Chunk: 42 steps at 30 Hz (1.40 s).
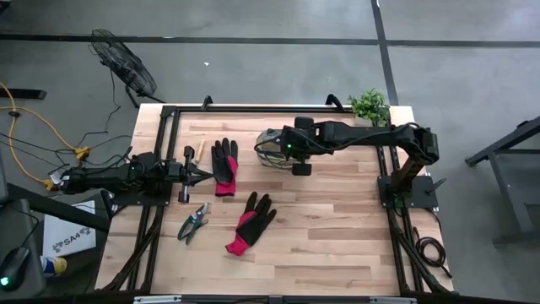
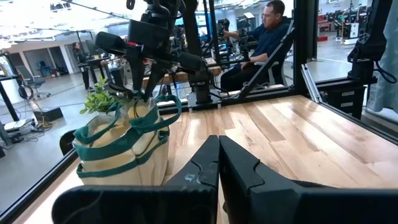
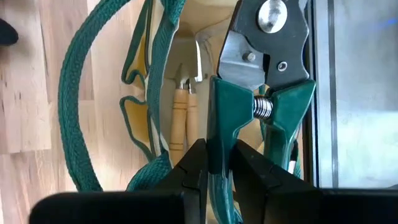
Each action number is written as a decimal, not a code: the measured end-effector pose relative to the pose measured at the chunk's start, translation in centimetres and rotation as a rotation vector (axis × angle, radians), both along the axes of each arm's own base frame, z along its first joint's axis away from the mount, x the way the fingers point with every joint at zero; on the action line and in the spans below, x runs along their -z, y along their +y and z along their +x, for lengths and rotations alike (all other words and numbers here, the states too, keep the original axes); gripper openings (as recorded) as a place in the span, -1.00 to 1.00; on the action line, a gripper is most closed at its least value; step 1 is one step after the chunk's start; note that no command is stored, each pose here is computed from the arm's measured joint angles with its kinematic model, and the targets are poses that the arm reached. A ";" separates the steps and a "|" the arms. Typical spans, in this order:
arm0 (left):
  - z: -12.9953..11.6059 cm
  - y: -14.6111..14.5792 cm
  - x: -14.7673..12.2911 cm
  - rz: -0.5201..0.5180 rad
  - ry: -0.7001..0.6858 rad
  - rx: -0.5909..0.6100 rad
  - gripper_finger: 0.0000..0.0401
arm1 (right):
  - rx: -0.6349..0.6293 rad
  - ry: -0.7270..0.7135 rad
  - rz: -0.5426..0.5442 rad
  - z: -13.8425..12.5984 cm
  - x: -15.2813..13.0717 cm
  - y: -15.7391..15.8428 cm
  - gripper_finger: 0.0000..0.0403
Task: Pick & Place Garden tools in Gardening bag
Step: Put the right green shear scissors into the gardening bag
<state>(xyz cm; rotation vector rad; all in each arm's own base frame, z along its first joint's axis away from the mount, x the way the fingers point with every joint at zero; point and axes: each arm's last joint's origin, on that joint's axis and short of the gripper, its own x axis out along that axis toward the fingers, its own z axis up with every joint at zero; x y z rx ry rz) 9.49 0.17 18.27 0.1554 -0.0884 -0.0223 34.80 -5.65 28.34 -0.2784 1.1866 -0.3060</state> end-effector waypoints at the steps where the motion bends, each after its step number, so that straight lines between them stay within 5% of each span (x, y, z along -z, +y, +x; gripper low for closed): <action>1: 0.0 0.0 0.0 0.000 0.000 0.000 -0.99 | 0.002 0.004 0.000 0.1 0.2 -0.1 -0.79; 10: 0.0 0.0 0.0 0.000 0.000 0.000 -0.99 | 0.015 0.051 0.014 1.0 2.1 -1.1 -0.79; 42: 0.0 0.0 0.0 0.000 0.000 0.000 -0.99 | 0.031 0.037 0.027 1.2 2.3 -1.3 -0.70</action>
